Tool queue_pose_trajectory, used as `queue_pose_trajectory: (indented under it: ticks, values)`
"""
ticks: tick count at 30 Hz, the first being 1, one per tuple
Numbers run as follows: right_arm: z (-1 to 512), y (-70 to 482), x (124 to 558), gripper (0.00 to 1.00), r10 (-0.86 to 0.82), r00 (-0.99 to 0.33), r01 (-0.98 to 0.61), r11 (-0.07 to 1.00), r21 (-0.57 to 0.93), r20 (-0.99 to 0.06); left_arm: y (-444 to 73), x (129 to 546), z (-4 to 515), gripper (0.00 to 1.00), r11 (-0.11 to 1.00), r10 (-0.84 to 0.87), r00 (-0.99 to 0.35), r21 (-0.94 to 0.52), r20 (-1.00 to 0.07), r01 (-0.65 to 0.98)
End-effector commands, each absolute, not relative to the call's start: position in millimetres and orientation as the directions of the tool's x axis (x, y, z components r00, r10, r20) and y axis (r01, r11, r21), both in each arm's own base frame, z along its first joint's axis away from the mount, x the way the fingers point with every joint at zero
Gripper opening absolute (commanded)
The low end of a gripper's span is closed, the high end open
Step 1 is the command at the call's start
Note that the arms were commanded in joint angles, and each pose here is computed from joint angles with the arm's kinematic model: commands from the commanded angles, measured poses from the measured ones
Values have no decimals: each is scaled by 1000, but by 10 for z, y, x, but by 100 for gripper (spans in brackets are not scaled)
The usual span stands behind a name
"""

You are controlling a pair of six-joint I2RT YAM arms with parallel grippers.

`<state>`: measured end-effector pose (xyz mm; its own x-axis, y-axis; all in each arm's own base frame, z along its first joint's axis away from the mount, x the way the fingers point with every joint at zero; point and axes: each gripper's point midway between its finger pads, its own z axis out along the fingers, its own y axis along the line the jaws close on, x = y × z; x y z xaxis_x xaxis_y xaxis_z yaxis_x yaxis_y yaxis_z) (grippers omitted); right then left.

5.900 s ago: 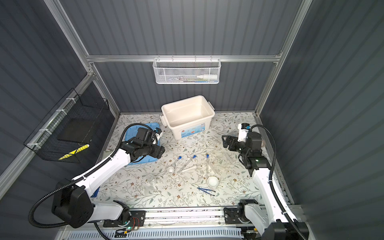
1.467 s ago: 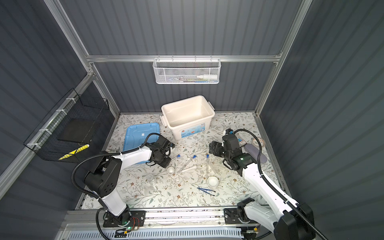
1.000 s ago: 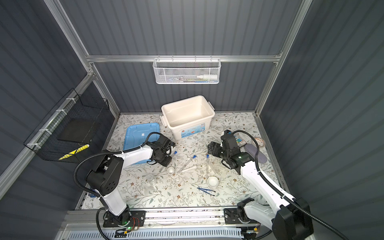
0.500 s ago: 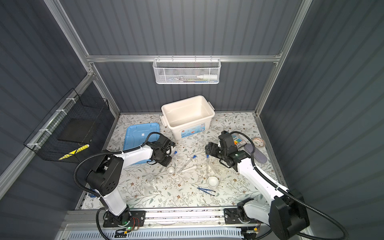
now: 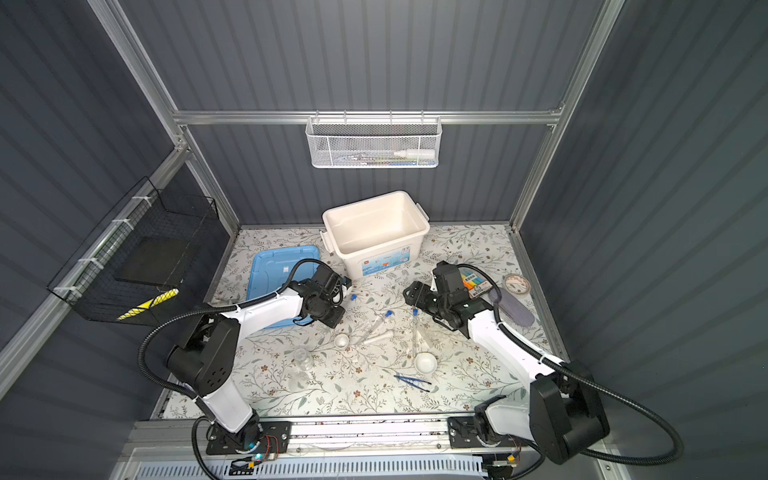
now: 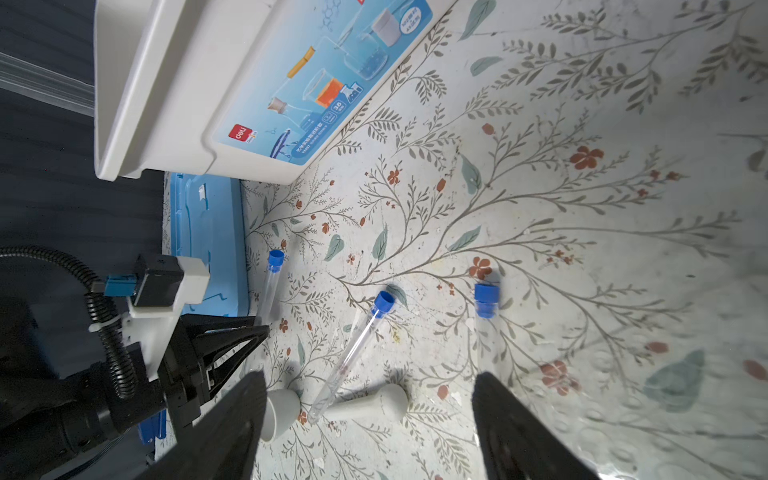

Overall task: Organize the chemistry lab equipment
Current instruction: 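Lift the test tube with the left gripper while the right gripper approaches it, then close the right gripper on the test tube's blue cap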

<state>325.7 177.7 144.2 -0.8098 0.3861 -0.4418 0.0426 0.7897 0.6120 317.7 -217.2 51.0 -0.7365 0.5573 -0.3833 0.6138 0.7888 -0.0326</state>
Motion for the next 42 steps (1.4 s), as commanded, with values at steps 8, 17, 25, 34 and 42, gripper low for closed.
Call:
queue_pose_trajectory:
  ticks: [8, 17, 25, 34, 42]
  values:
    - [1441, 2023, 3331, 76, 405, -835, 30, 709, 705, -372, -2512, 3259, 1068, 13, 720, 573, -618, -30, -538, 693]
    - [1458, 2329, 3449, 70, 397, -866, 12, 623, 782, -304, -2842, 3114, 1163, 13, 642, 638, -537, -3, -552, 766]
    - [1416, 2457, 3565, 67, 418, -866, 26, 586, 810, -275, -3082, 3038, 1212, 13, 610, 646, -505, -10, -573, 792]
    - [1418, 2551, 3629, 62, 429, -864, 17, 548, 837, -263, -3202, 2981, 1202, 14, 595, 646, -498, -27, -578, 803]
    - [1434, 2626, 3651, 54, 424, -869, 6, 524, 852, -255, -3254, 2966, 1183, 14, 590, 651, -497, -29, -575, 807]
